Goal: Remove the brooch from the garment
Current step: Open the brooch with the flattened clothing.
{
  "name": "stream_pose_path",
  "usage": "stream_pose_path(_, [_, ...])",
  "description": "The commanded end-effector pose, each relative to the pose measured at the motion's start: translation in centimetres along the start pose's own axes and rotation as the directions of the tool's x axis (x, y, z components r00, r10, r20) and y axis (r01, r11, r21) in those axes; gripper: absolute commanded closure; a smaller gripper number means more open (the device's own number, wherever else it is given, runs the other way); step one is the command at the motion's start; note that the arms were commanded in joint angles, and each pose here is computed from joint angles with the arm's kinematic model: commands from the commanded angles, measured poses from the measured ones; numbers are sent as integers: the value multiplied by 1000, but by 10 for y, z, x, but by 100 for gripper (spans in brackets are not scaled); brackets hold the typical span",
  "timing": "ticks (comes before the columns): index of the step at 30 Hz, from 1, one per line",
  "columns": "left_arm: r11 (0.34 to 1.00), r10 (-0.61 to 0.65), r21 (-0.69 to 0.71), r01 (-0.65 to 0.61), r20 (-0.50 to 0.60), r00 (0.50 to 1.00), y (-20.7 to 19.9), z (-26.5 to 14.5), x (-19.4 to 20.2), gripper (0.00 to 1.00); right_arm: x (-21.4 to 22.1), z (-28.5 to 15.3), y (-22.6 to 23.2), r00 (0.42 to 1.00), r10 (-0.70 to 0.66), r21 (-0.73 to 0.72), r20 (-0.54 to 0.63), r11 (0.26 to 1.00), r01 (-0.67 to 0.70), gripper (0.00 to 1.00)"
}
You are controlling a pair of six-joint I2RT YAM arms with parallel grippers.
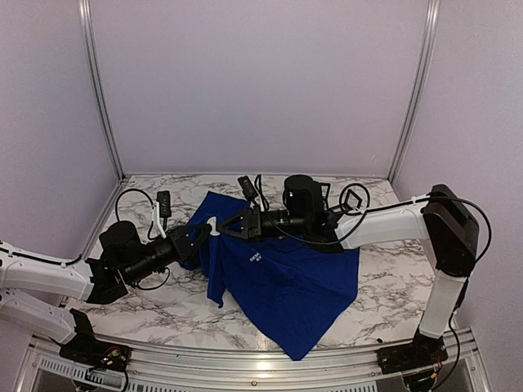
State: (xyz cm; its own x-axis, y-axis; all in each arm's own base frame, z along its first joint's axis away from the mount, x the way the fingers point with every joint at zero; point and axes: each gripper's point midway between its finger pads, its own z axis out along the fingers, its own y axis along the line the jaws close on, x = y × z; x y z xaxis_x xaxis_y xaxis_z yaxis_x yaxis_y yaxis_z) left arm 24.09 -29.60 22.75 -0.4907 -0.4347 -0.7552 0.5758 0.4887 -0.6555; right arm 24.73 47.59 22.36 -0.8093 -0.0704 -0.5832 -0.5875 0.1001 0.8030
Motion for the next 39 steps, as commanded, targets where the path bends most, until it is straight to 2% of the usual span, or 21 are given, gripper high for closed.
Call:
stream_pose_path(1, [999, 7, 33, -8, 43, 999, -17, 4, -18, 100, -2, 5, 12, 999, -33, -24, -18, 999, 33, 80])
stream_pose_path(9, [1000, 3, 14, -4, 41, 999, -13, 3, -16, 100, -1, 3, 9, 999, -38, -5, -16, 999, 38, 78])
stream_pose_path(19, [999, -2, 35, 1, 43, 999, -17, 1, -17, 100, -9, -2, 13, 998, -4, -25, 55, 1000, 5, 77])
stream_pose_path(25, [999, -10, 43, 8, 45, 999, -17, 0, -16, 100, -12, -3, 17, 996, 21, -51, 81, 999, -17, 69])
stream_pose_path(29, [999, -12, 48, 9, 48, 999, -17, 0, -16, 100, -12, -4, 15, 996, 32, -54, 88, 998, -27, 69])
stream_pose_path(39, [998, -8, 66, 5, 52, 999, -21, -1, -17, 100, -11, -3, 11, 993, 61, -53, 97, 997, -56, 83])
